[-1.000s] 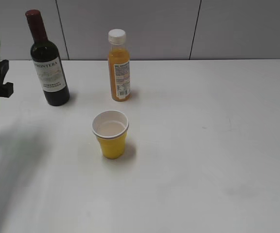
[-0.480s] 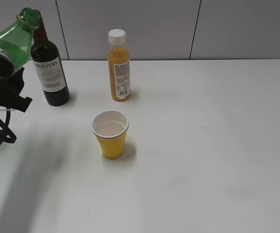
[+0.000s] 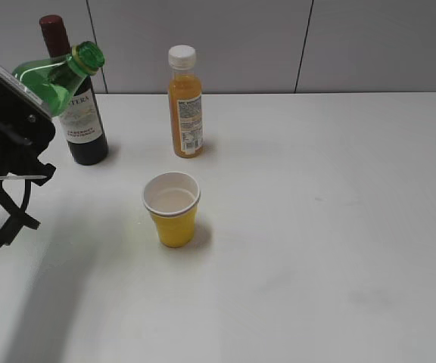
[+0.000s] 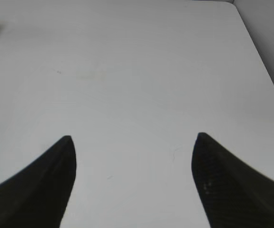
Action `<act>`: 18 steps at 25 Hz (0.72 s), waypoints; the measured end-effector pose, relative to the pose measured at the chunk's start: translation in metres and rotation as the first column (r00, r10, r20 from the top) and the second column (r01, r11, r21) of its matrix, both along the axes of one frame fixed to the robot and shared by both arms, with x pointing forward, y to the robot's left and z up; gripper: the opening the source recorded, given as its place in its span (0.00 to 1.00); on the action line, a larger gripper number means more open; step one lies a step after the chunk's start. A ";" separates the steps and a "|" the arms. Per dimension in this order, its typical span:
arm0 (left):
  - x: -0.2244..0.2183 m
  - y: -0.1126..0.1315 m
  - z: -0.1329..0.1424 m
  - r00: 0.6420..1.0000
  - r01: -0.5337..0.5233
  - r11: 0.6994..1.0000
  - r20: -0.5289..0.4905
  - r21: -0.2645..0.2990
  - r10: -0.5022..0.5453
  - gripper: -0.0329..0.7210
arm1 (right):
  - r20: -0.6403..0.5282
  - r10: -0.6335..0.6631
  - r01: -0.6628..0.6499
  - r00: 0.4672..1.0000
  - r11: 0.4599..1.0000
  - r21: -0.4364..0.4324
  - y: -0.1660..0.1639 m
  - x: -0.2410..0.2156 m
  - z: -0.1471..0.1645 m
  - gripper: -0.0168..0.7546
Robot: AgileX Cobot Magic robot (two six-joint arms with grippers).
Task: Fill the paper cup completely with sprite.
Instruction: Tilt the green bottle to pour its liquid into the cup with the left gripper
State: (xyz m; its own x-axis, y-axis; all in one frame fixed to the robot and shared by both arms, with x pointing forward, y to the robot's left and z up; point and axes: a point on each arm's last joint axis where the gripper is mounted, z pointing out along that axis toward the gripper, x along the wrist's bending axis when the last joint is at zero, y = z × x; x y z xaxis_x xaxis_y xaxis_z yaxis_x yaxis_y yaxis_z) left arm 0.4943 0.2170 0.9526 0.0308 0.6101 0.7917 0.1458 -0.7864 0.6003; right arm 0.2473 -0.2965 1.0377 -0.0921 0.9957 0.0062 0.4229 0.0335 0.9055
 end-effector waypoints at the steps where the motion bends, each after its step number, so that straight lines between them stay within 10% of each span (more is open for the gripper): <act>1: 0.000 -0.001 -0.001 1.000 -0.003 1.000 0.014 0.018 0.003 0.67 | 0.000 0.000 0.000 1.000 1.000 0.000 0.000 0.000 0.000 0.78; 18: -0.001 -0.014 -0.028 0.997 0.041 0.967 -0.070 0.250 -0.024 0.67 | 0.000 0.000 0.000 1.000 1.000 0.000 0.000 0.000 0.000 0.78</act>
State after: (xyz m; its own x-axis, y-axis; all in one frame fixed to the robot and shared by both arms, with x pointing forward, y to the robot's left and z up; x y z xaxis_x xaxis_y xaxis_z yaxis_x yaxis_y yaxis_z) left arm 0.4933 0.2029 0.9241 0.1043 0.3895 0.9151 0.1503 -0.9157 0.3727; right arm 0.2473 -0.2965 1.0377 -0.0921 0.9957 0.0062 0.4229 0.0335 0.9055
